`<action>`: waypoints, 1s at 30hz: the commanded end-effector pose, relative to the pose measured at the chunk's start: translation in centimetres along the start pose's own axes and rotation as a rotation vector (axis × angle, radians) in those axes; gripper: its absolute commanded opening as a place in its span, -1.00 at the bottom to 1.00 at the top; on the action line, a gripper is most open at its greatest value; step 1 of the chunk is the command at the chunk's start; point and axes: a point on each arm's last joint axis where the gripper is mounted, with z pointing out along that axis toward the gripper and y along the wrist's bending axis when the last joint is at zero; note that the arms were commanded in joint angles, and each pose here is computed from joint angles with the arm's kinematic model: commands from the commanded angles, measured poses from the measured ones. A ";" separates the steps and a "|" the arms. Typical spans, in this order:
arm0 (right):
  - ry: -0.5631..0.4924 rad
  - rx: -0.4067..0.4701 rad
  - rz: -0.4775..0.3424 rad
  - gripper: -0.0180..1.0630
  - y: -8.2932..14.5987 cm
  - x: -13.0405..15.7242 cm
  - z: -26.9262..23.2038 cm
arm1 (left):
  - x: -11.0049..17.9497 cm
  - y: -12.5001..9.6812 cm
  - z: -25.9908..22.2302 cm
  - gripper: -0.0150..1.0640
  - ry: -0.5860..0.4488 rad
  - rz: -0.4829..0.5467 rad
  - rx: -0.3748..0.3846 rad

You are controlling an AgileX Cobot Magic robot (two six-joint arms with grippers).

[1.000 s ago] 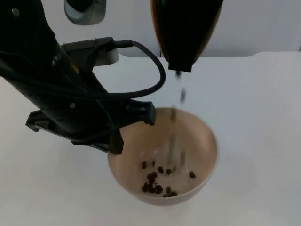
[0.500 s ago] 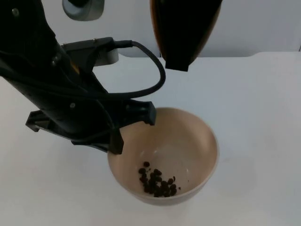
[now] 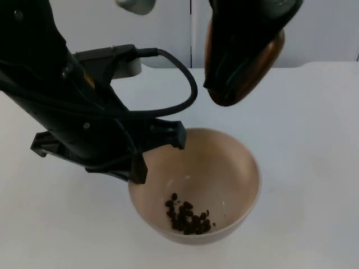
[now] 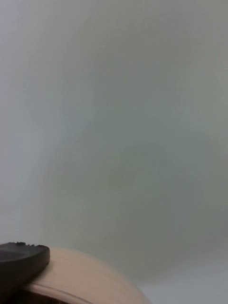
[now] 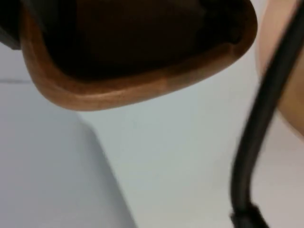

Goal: Pick up the bowl with the left hand and pour the coffee beans from the cup into the bowl with the right hand.

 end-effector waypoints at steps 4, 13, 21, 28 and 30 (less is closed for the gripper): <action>0.025 -0.038 0.114 -0.97 -2.2 1.0 -0.2 | -0.1 -0.3 -0.1 -0.98 -0.007 -0.012 0.011; 0.053 -0.175 0.229 -0.97 -2.6 1.6 1.0 | -0.1 -0.3 -0.1 -0.98 -0.007 -0.012 0.011; 0.083 -0.254 0.286 -0.97 -3.0 2.0 2.1 | -0.1 -0.3 -0.1 -0.98 -0.007 -0.012 0.011; 0.081 -0.395 0.404 -0.97 -4.4 2.7 3.5 | 0.0 -0.3 -0.1 -0.98 -0.003 -0.013 0.011; 0.079 -0.417 0.422 -0.97 -4.6 2.8 3.6 | 0.0 -0.3 -0.1 -0.98 -0.003 -0.013 0.011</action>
